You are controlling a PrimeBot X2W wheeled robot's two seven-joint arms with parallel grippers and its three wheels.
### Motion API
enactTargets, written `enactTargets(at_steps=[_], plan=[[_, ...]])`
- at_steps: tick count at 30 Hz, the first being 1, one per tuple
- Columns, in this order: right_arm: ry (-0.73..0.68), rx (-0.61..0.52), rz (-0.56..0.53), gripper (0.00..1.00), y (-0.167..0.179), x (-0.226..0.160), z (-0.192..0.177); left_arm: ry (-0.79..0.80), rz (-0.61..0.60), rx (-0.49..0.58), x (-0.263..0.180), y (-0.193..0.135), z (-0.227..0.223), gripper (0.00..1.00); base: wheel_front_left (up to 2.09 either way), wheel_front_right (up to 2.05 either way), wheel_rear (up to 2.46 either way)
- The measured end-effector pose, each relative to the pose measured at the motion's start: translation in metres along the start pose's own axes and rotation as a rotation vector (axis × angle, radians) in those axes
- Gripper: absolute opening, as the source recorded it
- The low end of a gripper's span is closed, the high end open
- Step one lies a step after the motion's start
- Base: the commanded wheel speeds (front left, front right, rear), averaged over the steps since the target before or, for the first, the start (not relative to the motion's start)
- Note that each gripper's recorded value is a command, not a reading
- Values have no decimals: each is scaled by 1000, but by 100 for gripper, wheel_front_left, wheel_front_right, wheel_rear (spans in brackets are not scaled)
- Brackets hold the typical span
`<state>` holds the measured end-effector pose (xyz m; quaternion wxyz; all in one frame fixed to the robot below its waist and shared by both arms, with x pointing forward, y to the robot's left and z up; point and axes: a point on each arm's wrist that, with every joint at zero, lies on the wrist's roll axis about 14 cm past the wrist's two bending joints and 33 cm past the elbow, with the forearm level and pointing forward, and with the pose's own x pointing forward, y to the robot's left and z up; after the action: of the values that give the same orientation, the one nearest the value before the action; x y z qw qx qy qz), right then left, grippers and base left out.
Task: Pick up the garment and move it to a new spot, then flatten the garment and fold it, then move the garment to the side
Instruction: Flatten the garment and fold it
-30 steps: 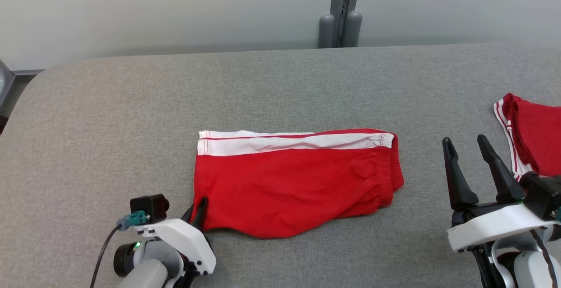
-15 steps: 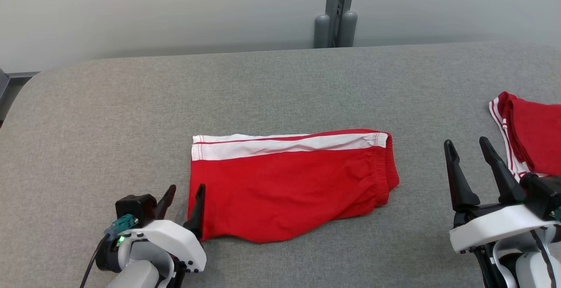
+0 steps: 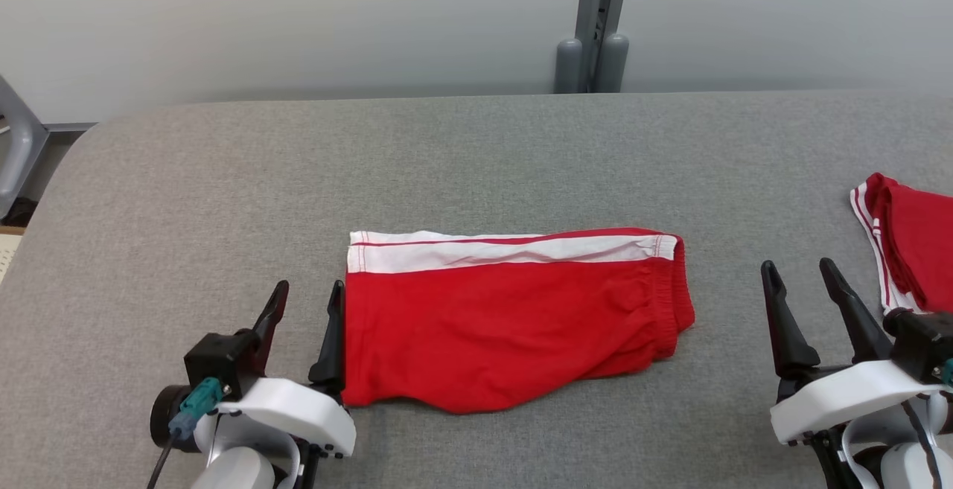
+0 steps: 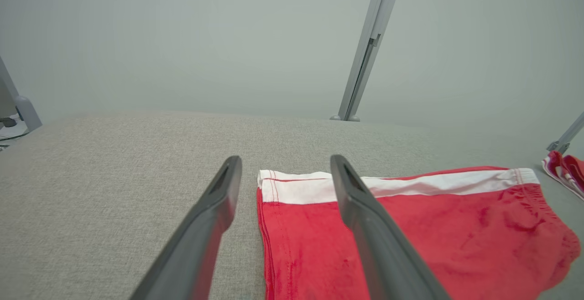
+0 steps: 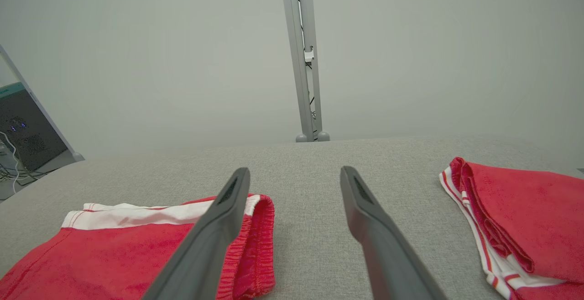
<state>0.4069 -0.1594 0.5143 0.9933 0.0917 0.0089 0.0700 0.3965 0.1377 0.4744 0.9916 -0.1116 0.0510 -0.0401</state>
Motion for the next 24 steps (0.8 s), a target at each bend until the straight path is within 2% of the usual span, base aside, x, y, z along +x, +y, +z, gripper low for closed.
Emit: enactTargets(at_steps=[7, 17, 22, 24], plan=[[114, 19, 27, 100, 10, 1, -28, -31, 46, -17, -16, 8, 3, 100, 0, 0, 0], [365, -37, 153, 100, 37, 22, -78, -52, 83, -40, -20, 14, 4, 100, 0, 0, 0], [470, -79, 168, 100, 34, 32, -95, -53, 104, -44, -21, 21, 2, 100, 0, 0, 0], [531, -62, 157, 100, 31, 33, -105, -53, 114, -48, -22, 24, 1, 100, 0, 0, 0]])
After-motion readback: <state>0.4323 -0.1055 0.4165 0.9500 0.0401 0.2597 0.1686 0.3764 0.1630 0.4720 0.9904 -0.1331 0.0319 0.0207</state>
